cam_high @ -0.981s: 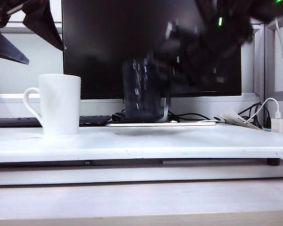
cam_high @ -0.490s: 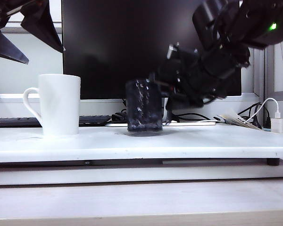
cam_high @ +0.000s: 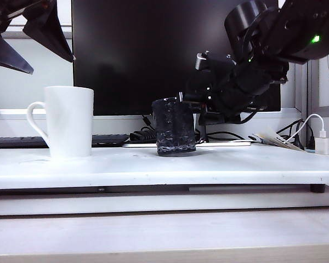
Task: Carefully pick up the black cup and pour some water from the black cup into the white cup.
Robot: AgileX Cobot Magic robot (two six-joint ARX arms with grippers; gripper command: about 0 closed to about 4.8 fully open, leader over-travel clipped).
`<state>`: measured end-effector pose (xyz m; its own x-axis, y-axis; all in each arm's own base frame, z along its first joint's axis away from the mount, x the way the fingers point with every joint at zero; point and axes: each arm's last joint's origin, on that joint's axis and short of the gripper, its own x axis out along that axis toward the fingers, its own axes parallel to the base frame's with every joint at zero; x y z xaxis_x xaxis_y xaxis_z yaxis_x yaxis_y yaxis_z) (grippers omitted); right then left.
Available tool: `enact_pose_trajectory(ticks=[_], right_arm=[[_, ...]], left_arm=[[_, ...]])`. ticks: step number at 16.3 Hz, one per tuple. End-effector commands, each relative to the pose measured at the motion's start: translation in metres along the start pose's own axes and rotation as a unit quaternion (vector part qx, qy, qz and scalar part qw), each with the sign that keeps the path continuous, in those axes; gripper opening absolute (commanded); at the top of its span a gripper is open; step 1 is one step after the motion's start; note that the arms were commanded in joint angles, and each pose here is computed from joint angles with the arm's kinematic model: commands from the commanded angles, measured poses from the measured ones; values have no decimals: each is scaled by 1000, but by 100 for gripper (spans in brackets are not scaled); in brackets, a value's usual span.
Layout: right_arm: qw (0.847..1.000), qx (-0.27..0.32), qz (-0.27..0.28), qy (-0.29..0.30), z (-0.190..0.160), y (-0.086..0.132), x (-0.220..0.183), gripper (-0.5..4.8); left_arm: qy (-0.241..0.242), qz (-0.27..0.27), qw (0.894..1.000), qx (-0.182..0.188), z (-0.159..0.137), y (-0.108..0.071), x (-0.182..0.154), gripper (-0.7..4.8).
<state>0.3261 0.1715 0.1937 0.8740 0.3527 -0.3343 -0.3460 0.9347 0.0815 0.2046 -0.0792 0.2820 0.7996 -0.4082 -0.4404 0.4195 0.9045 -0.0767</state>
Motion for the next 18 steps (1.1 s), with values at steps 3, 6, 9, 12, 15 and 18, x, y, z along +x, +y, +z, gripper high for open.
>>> enact_pose_trajectory(ticks=[3,6,9,12,15,18], right_arm=[[1000,-2,-3,24,-14,-1,7,-6],[999,-2,-8,38,-23,-1,11,-6],[999,-2,-9,38,-22,-2,11,-3],[999,-2,-8,35,-21,-1,11,199],[1000,-3,-6,24,-14,-1,6,208],[1000,-3,-4,5,3,0,-6,231]], left_arm=[[-2,0,1000,2,1,0,-1,479],[5,0,1000,2,-1,0,-1,479],[6,0,1000,2,-1,0,-1,479],[6,0,1000,2,-1,0,-1,479],[6,1,1000,1,-1,0,-1,479],[5,6,1000,1,-1,0,-1,479]])
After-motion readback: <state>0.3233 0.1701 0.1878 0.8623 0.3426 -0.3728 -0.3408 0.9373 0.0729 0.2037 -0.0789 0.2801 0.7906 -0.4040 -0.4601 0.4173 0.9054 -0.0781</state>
